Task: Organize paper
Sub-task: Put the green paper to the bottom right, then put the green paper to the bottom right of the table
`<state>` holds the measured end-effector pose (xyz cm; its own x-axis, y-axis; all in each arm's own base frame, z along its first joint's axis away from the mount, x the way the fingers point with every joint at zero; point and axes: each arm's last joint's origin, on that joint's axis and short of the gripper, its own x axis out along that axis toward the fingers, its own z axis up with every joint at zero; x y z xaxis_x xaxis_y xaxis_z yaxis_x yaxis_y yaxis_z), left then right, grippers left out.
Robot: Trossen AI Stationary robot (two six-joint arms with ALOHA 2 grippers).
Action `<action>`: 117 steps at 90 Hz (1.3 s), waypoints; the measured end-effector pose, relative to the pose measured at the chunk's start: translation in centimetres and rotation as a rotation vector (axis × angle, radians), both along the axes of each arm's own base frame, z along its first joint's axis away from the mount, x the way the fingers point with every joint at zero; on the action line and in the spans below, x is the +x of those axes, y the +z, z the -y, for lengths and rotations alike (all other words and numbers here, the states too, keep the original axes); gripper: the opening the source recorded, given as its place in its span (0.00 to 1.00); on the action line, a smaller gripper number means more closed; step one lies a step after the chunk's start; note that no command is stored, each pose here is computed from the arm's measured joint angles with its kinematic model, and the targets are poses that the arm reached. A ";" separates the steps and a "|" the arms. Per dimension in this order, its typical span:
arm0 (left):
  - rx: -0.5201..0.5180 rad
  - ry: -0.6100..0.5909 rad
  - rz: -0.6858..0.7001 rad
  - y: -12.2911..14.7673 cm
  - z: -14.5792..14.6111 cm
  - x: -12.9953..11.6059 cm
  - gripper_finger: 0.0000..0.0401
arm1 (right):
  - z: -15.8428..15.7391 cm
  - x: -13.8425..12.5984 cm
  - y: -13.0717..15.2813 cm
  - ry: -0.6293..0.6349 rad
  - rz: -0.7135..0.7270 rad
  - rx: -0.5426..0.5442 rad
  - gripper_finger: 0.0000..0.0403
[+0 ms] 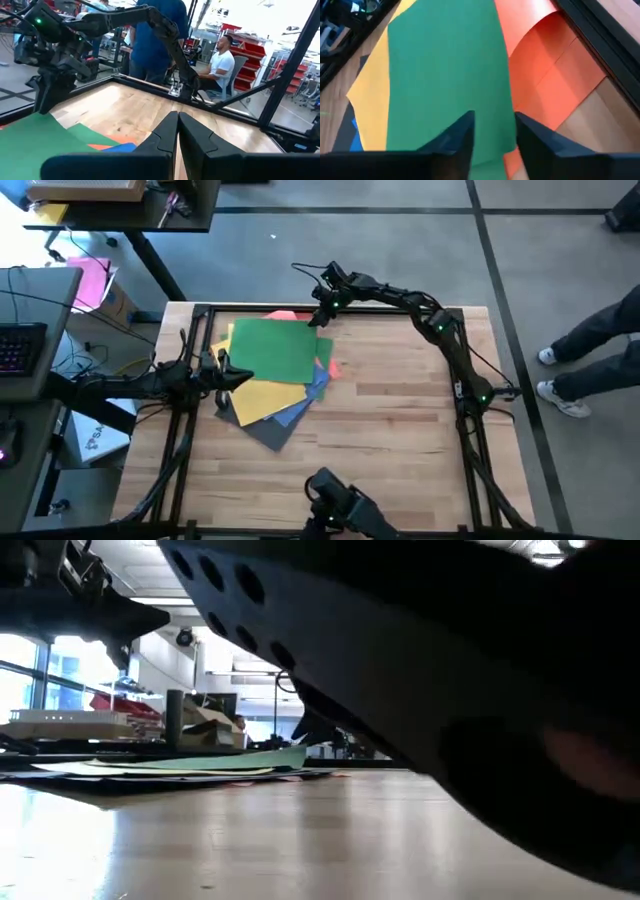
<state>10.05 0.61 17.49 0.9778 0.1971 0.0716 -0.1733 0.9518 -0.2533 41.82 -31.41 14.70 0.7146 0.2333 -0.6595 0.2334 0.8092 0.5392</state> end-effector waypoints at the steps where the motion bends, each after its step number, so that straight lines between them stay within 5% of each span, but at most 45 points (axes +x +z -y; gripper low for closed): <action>1: 0.000 0.000 0.000 0.0 0.0 0.0 0.00 | 0.0 0.0 0.0 0.005 0.001 -0.003 0.18; 21: 0.000 0.001 0.000 0.0 0.0 0.0 0.00 | -0.6 0.3 -0.3 0.019 -0.011 0.005 0.02; 53: 0.000 0.001 0.000 0.0 0.0 0.0 0.00 | -0.9 -0.1 -0.7 0.060 -0.041 -0.003 0.27; 78: 0.000 0.001 -0.001 0.0 0.0 0.0 0.00 | -0.9 0.0 -0.6 0.108 -0.005 -0.010 0.02; 98: 0.000 0.001 -0.002 0.0 0.0 0.0 0.00 | -1.1 -0.4 -0.2 0.136 -0.032 -0.053 0.00; 117: -0.017 -0.004 0.001 0.0 0.0 0.0 0.00 | -3.7 -2.6 5.0 0.243 -0.194 -0.187 0.00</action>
